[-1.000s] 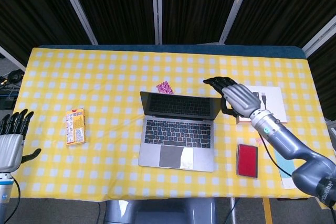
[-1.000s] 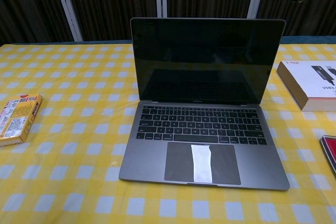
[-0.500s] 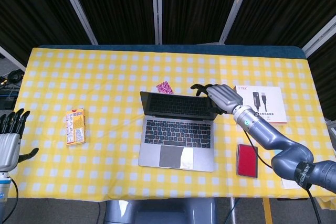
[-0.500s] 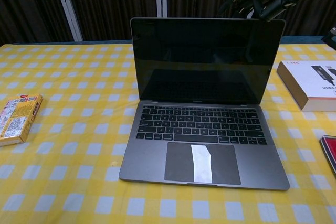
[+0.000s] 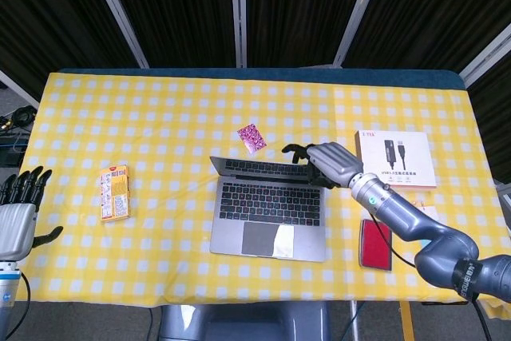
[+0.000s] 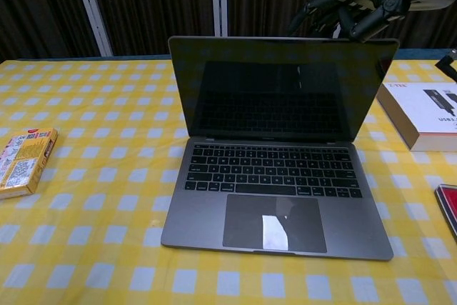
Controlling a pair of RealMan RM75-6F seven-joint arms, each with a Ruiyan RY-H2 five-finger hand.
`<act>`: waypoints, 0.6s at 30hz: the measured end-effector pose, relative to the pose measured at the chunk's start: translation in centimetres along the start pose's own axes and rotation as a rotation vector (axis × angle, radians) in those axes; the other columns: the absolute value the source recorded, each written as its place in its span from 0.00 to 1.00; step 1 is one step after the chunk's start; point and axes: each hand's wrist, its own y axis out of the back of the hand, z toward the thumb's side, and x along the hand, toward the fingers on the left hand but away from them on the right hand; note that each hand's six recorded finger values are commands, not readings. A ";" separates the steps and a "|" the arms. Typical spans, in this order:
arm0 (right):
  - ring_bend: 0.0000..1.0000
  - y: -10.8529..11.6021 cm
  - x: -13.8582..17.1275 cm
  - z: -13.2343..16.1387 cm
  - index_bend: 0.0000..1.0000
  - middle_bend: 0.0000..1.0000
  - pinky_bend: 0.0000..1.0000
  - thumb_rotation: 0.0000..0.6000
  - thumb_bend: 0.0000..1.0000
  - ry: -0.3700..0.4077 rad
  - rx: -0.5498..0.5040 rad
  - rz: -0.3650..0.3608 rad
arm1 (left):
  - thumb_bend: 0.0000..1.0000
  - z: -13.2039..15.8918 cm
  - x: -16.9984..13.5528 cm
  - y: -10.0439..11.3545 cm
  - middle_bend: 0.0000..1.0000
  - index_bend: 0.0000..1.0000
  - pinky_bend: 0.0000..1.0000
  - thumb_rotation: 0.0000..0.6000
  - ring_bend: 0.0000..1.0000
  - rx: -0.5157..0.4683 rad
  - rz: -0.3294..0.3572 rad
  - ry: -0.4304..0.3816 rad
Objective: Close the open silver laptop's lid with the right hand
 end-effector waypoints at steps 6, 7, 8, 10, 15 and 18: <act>0.29 -2.2 1.7 1.6 0.20 0.34 0.36 1.00 1.00 0.074 0.086 0.044 | 0.00 0.2 -0.1 -0.1 0.00 0.00 0.00 1.00 0.00 0.002 -0.003 -0.008; 0.29 -2.6 2.0 1.8 0.20 0.34 0.36 1.00 1.00 0.084 0.101 0.052 | 0.00 0.2 -0.1 -0.1 0.00 0.00 0.00 1.00 0.00 0.002 -0.003 -0.008; 0.29 -3.0 2.2 1.9 0.20 0.33 0.36 1.00 1.00 0.094 0.115 0.059 | 0.00 0.2 -0.1 -0.1 0.00 0.00 0.00 1.00 0.00 0.003 -0.004 -0.008; 0.29 -3.9 2.8 2.2 0.20 0.33 0.36 1.00 1.00 0.113 0.146 0.074 | 0.00 0.2 0.0 -0.2 0.00 0.00 0.00 1.00 0.00 0.003 -0.006 -0.009; 0.28 -5.9 3.8 2.7 0.20 0.33 0.36 1.00 1.00 0.173 0.262 0.099 | 0.00 0.3 0.0 -0.2 0.00 0.00 0.00 1.00 0.00 0.006 -0.004 -0.010; 0.29 -7.1 4.2 2.7 0.20 0.33 0.36 1.00 1.00 0.215 0.362 0.096 | 0.00 0.3 0.0 -0.2 0.00 0.00 0.00 1.00 0.00 0.007 -0.005 -0.009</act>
